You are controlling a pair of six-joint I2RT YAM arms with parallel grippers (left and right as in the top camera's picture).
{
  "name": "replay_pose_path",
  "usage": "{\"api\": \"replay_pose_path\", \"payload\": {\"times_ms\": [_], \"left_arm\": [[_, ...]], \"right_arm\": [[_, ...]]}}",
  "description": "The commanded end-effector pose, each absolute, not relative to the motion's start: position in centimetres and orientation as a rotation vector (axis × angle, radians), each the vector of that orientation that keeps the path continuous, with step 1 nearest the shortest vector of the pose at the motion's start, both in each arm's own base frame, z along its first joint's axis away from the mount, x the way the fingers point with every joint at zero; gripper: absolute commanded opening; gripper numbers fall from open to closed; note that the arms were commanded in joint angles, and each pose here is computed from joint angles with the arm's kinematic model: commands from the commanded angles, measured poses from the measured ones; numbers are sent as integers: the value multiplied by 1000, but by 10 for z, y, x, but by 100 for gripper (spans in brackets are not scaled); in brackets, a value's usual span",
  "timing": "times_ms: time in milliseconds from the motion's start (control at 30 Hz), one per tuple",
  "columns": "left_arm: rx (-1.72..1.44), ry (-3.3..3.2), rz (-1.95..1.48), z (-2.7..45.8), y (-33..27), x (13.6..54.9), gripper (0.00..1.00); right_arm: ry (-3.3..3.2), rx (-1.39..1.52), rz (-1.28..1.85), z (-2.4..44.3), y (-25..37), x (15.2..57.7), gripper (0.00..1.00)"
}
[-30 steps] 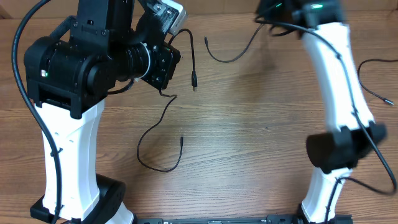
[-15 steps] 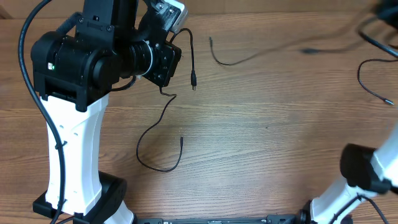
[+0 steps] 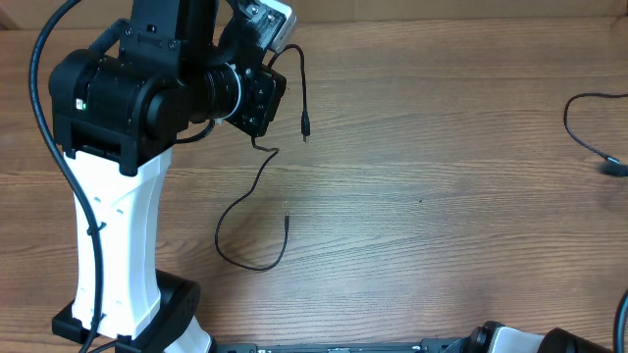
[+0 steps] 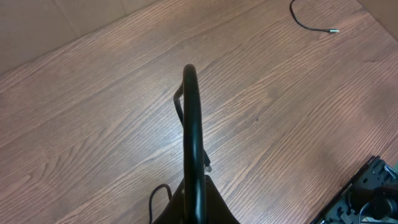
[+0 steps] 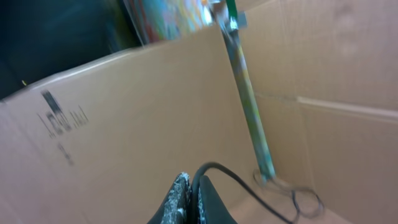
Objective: Untangle cables
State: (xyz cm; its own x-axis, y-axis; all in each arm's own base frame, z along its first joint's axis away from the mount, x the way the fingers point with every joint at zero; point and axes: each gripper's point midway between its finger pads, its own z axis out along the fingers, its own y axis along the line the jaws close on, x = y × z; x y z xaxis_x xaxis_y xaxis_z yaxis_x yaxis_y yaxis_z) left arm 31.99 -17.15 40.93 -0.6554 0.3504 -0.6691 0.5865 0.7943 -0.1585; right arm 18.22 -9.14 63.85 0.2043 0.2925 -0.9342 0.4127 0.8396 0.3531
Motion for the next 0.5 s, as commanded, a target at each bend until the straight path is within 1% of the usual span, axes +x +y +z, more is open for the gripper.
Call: {"api": "replay_pose_path", "payload": {"times_ms": [0, 167, 300, 367, 467], "left_arm": [[723, 2340, -469, 405, -174, 322, 4], [723, 2340, -468, 405, -174, 322, 4], [722, 2341, -468, 405, -174, 322, 4], [722, 2343, -469, 405, -174, 322, 4], [723, 2348, -469, 403, -174, 323, 4]], "right_arm": [[1507, 666, -113, 611, -121, 244, 4], [1633, 719, -150, 569, -165, 318, 4], [1721, 730, -103, 533, -190, 367, 4], [1735, 722, -83, 524, -196, 385, 4], [1702, 711, -94, 526, -207, 400, 4]]}}
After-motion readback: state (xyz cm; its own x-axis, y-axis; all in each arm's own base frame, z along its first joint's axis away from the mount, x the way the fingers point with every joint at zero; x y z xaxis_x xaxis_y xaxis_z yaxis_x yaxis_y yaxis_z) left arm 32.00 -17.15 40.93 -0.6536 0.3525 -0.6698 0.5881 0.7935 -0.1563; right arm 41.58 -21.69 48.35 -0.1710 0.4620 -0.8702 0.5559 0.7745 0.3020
